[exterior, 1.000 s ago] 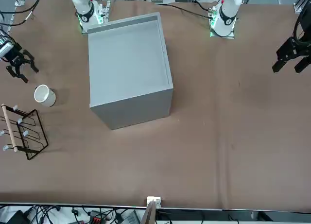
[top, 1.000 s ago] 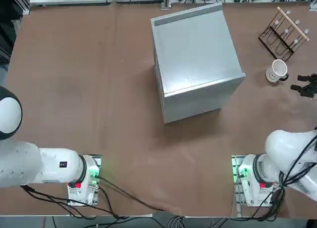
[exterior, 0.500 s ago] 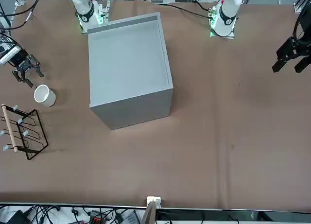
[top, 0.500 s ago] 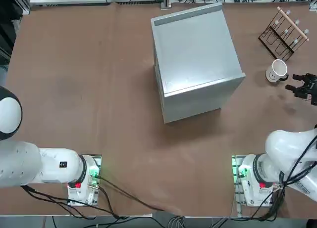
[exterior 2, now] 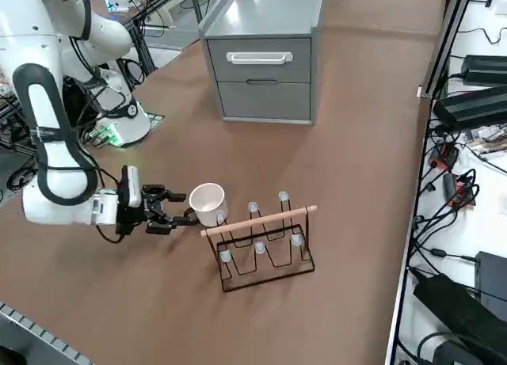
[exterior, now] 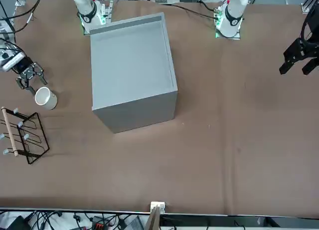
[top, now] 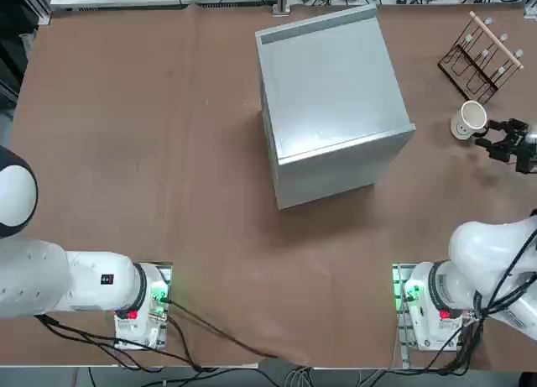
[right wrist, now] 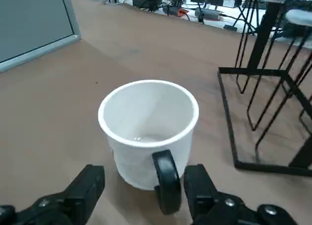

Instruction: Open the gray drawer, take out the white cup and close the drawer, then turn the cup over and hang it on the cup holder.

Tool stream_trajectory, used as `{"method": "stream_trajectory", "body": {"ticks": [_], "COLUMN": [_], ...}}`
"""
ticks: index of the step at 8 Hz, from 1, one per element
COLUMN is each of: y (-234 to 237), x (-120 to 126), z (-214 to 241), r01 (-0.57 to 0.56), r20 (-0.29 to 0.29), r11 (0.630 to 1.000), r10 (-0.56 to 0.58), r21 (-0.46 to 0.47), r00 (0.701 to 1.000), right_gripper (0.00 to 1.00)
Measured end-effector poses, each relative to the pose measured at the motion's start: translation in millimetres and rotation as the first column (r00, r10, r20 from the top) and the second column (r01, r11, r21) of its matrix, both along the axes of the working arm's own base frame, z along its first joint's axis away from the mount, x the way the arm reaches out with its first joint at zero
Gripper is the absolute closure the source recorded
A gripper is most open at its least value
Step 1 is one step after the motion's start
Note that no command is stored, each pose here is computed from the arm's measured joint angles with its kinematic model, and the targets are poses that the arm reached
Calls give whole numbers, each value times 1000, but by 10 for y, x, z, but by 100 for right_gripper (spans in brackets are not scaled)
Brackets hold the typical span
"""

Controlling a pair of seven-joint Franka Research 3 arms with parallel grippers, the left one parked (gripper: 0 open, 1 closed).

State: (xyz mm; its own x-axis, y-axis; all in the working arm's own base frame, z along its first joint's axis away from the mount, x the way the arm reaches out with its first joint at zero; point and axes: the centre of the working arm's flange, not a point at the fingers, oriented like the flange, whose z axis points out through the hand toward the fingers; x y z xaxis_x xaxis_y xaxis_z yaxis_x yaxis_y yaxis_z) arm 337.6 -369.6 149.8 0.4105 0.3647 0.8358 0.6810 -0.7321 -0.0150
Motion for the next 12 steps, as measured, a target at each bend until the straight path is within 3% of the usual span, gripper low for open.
{"method": "stream_trajectory", "body": {"ticks": [4, 7, 9, 10, 12], "y": [-10, 2, -24, -46, -92], "x": [93, 90, 131, 164, 235], "z": [-83, -151, -132, -104, 8], "r01": [2, 5, 1, -2, -8], "r20": [12, 8, 14, 20, 39], "r11": [1000, 1000, 1000, 1000, 1000], "r10": [-2, -5, -1, 2, 9], "r21": [-3, 4, -4, -10, -30], "r00": [1000, 1000, 1000, 1000, 999], "right_gripper": [6, 22, 65, 81, 81]}}
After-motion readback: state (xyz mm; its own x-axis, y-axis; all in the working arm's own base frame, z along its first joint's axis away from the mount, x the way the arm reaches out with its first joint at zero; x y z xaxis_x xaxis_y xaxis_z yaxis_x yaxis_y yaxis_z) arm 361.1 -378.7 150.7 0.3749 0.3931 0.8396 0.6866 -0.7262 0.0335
